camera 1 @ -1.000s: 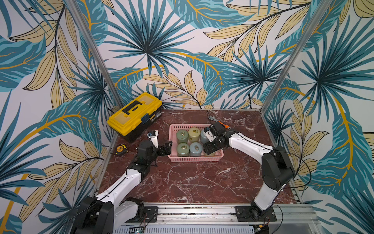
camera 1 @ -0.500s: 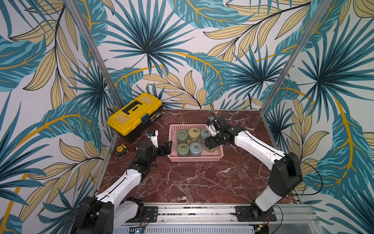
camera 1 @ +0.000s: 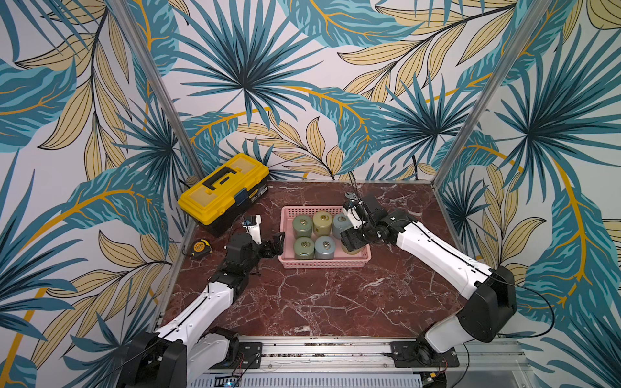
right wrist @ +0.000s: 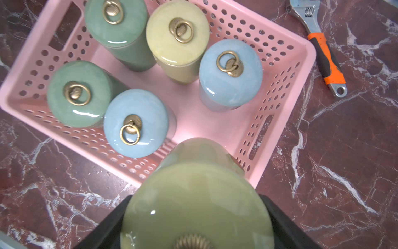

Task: Take the tea canister out of the basket
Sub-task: Pick up the tea canister from the basket, then place the tea canister at the center of the board.

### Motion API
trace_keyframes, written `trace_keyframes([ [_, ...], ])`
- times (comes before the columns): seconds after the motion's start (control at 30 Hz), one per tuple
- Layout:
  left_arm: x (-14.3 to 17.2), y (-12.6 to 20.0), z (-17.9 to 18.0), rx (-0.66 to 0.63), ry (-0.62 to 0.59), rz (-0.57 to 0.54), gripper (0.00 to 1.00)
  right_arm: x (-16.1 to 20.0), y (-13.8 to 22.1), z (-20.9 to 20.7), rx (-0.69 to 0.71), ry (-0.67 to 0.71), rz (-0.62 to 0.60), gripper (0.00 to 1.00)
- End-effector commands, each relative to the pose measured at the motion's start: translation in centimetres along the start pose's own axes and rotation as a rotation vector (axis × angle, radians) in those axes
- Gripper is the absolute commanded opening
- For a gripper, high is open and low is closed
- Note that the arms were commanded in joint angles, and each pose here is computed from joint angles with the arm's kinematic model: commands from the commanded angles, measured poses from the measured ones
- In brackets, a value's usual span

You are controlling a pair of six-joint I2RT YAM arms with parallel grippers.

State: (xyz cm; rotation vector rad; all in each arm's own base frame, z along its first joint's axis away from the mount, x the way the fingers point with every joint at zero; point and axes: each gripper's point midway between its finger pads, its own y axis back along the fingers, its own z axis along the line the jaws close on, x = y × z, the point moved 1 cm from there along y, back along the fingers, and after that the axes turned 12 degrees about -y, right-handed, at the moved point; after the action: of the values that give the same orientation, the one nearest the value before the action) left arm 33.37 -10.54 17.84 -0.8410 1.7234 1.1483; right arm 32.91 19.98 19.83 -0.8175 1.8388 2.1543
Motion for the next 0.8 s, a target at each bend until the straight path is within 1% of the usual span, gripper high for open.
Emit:
trace_keyframes([
  [0.0,0.0,0.3,0.2,-0.007,-0.003,-0.01,1.0,-0.2,2.4,0.6,-0.01,-0.03,-0.075,0.46],
  [0.27,-0.1,0.5,0.1,-0.008,-0.005,-0.014,1.0,2.7,3.9,2.6,-0.034,-0.025,-0.084,0.45],
  [0.43,-0.1,0.6,0.2,-0.014,-0.007,-0.017,1.0,4.9,4.2,3.9,-0.04,-0.017,-0.068,0.45],
  [0.47,-0.1,0.6,0.2,-0.014,-0.007,-0.018,1.0,5.6,4.4,4.8,-0.054,0.001,-0.063,0.45],
  [0.53,-0.2,0.7,0.2,-0.014,-0.009,-0.022,1.0,6.5,4.5,5.4,-0.056,0.01,-0.059,0.45],
  [0.77,-0.2,0.7,0.2,-0.017,-0.009,-0.022,1.0,8.7,5.2,7.5,-0.08,0.015,-0.054,0.44],
])
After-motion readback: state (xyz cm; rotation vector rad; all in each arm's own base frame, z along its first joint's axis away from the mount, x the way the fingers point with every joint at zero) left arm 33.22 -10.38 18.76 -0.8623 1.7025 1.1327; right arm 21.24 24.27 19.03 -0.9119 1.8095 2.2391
